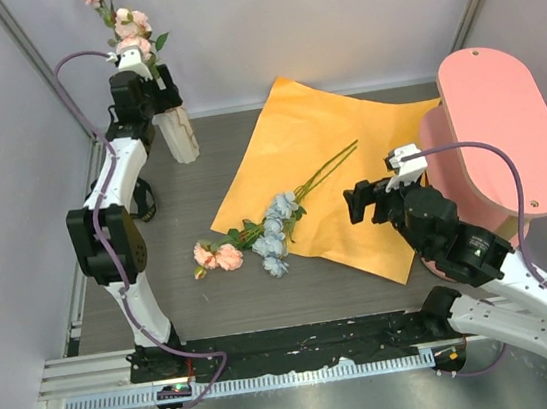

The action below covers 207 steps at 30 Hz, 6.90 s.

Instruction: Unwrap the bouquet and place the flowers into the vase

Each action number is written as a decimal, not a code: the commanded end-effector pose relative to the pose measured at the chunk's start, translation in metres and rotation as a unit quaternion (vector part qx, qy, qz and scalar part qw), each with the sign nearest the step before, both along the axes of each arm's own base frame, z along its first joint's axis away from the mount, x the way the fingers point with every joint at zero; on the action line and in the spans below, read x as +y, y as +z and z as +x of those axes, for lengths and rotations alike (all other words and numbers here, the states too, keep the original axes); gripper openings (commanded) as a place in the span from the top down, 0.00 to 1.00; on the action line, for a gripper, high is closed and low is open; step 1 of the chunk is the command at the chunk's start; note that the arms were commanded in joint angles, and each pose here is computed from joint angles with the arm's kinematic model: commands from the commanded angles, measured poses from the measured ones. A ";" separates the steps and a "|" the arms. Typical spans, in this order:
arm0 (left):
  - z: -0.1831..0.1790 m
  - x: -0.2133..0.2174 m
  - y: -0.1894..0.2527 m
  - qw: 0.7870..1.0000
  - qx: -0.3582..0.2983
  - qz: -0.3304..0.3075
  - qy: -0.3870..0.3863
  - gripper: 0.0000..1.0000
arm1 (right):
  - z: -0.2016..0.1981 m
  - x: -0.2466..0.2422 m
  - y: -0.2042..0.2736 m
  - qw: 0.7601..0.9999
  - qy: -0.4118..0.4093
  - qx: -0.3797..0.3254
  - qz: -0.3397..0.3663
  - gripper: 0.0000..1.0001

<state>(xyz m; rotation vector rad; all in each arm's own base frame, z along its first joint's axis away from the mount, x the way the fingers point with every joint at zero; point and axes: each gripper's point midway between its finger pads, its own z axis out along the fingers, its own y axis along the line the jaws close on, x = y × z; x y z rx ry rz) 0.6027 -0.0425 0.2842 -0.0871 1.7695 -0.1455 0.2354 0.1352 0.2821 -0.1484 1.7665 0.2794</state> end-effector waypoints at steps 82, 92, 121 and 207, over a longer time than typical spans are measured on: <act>-0.254 -0.160 0.013 0.911 0.084 -0.281 -0.291 0.09 | 0.249 0.057 -0.221 0.625 0.404 -0.103 -0.660 0.41; -0.252 -0.161 0.007 0.910 0.090 -0.283 -0.290 0.09 | 0.257 0.072 -0.238 0.600 0.413 -0.106 -0.677 0.49; -0.248 -0.137 0.013 0.940 0.062 -0.232 -0.241 0.09 | 0.272 0.065 -0.048 0.826 -0.015 -0.186 -0.531 0.99; -0.324 -0.258 0.034 0.693 0.136 -0.352 -0.614 0.59 | -0.010 0.191 -0.005 0.753 0.571 0.277 0.176 0.99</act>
